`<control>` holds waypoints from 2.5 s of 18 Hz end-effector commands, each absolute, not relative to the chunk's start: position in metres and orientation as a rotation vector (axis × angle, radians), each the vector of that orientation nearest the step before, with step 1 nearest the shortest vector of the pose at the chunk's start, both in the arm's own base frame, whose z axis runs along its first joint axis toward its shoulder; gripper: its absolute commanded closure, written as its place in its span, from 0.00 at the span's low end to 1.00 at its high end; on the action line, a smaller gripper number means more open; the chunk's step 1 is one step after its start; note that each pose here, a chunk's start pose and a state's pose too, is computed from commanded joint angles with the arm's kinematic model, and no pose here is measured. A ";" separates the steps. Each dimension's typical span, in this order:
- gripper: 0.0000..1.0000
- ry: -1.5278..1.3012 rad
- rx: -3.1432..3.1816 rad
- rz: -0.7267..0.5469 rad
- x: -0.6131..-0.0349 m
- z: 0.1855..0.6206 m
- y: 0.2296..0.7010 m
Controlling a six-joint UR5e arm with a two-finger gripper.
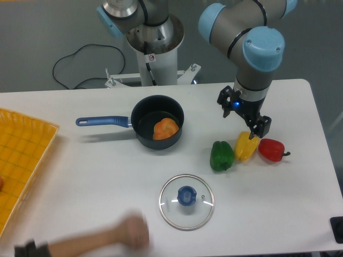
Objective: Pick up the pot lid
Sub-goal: 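Open the gripper and lift it away from the bell peppers, then move the open gripper over the glass lid's blue knob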
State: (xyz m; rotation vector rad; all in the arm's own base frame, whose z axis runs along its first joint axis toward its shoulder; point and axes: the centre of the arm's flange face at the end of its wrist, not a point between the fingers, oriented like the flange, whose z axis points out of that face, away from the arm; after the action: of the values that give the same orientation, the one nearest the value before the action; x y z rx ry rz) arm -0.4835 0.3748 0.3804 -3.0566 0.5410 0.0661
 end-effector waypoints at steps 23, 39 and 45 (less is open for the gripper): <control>0.00 -0.192 -3.079 0.065 -0.432 0.346 0.408; 0.00 -0.485 -3.078 -0.015 -0.428 0.291 0.501; 0.00 -0.500 -3.068 -0.005 -0.423 0.266 0.528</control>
State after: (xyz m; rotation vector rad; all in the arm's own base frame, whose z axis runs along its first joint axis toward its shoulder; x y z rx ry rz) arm -0.4232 0.5281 0.2656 -3.0675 -0.5004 -0.0053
